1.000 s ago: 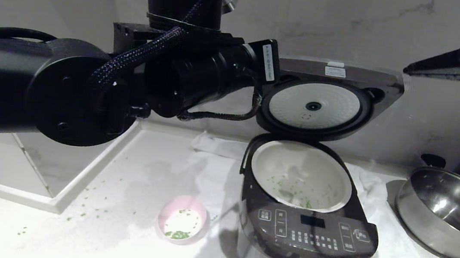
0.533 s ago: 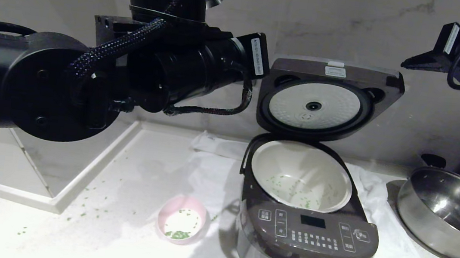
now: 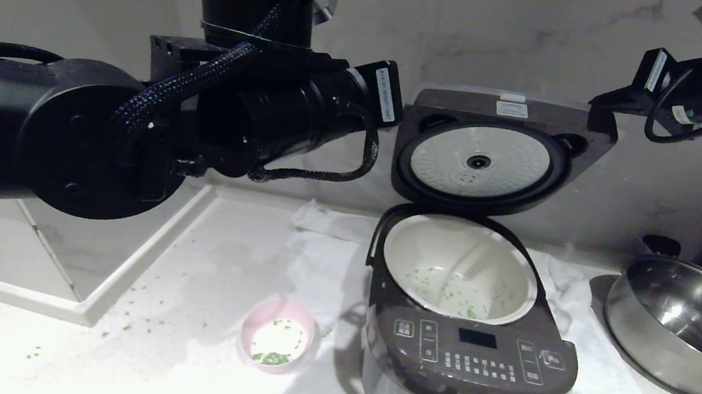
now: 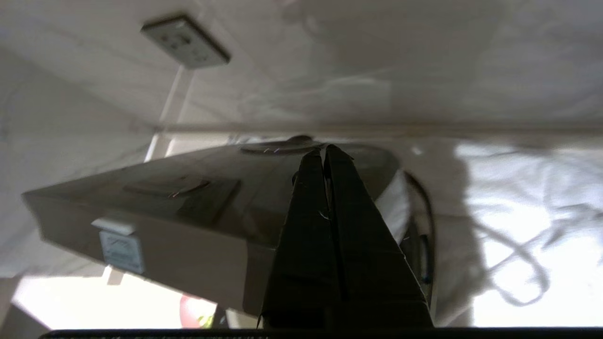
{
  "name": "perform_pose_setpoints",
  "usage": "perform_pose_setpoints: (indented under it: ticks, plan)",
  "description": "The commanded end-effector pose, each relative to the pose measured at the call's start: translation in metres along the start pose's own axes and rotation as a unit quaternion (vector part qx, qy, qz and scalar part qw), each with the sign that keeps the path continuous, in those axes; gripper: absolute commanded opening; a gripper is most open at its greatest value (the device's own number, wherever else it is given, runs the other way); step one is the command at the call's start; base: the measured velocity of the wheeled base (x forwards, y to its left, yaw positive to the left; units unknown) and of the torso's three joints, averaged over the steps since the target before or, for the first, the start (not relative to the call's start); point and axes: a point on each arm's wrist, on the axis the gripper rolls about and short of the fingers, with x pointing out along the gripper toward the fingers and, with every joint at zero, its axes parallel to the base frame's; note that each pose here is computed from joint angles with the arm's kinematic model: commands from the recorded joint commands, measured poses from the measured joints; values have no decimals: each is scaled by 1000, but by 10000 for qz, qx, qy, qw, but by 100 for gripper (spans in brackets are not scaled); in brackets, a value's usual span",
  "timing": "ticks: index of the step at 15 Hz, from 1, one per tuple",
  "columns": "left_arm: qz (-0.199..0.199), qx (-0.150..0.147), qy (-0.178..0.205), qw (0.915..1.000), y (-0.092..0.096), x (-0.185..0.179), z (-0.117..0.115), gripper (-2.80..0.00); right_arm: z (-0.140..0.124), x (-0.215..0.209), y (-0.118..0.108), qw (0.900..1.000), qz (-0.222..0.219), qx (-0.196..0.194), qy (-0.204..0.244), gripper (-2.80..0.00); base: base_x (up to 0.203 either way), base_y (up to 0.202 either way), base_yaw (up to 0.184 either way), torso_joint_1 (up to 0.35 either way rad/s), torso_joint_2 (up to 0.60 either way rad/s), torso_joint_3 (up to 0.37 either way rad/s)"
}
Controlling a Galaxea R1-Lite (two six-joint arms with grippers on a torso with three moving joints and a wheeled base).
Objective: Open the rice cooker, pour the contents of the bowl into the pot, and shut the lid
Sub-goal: Close the rice cooker
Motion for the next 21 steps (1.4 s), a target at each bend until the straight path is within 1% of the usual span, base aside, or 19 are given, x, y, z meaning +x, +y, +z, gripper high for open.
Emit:
perform_pose_setpoints:
  ticks: [1, 3, 4, 6, 7, 10, 12, 15, 17, 19, 21]
  plan:
    - [25, -19, -31, 10000, 2, 0, 2, -280, -6, 1, 6, 9997, 97, 89, 207, -280, 0, 0, 0, 0, 0, 0]
    - [47, -25, -63, 10000, 3, -1, 4, -280, -12, 2, 8, 9982, 285, 170, 493, -280, 0, 0, 0, 0, 0, 0]
    - [62, -34, -77, 9999, 5, -2, 5, -280, -15, 1, 10, 9971, 340, 261, 623, -280, 0, 0, 0, 0, 0, 0]
    - [87, -56, -79, 9999, 7, -2, 6, -280, -19, -7, 15, 9941, 405, 567, 836, -280, 0, 0, 0, 0, 0, 0]
    - [84, -58, -85, 9999, 7, -2, 6, -280, -23, -10, 16, 9925, 450, 617, 951, -280, 0, 0, 0, 0, 0, 0]
    - [59, -77, -147, 9998, 6, -4, 10, -280, -41, -18, 12, 9877, 413, 751, 1310, -280, 0, 0, 0, 0, 0, 0]
    - [24, -115, -286, 9995, 6, -8, 20, -280, -57, -24, 10, 9836, 348, 820, 1567, -280, 0, 0, 0, 0, 0, 0]
    - [-9, -124, -326, 9994, 4, -6, 22, -280, -72, -32, 7, 9779, 417, 921, 1831, -280, 0, 0, 0, 0, 0, 0]
    - [1, -20, -47, 10000, 4, -7, 10, -280, -84, -36, 4, 9736, 408, 980, 2021, -280, 0, 0, 0, 0, 0, 0]
    - [69, 213, 533, 9983, 4, -9, -9, -280, -94, -39, 3, 9702, 407, 1027, 2155, -280, 0, 0, 0, 0, 0, 0]
    - [140, 359, 865, 9955, 4, -1, -27, -280, -105, -37, 0, 9683, 403, 1035, 2239, -280, 0, 0, 0, 0, 0, 0]
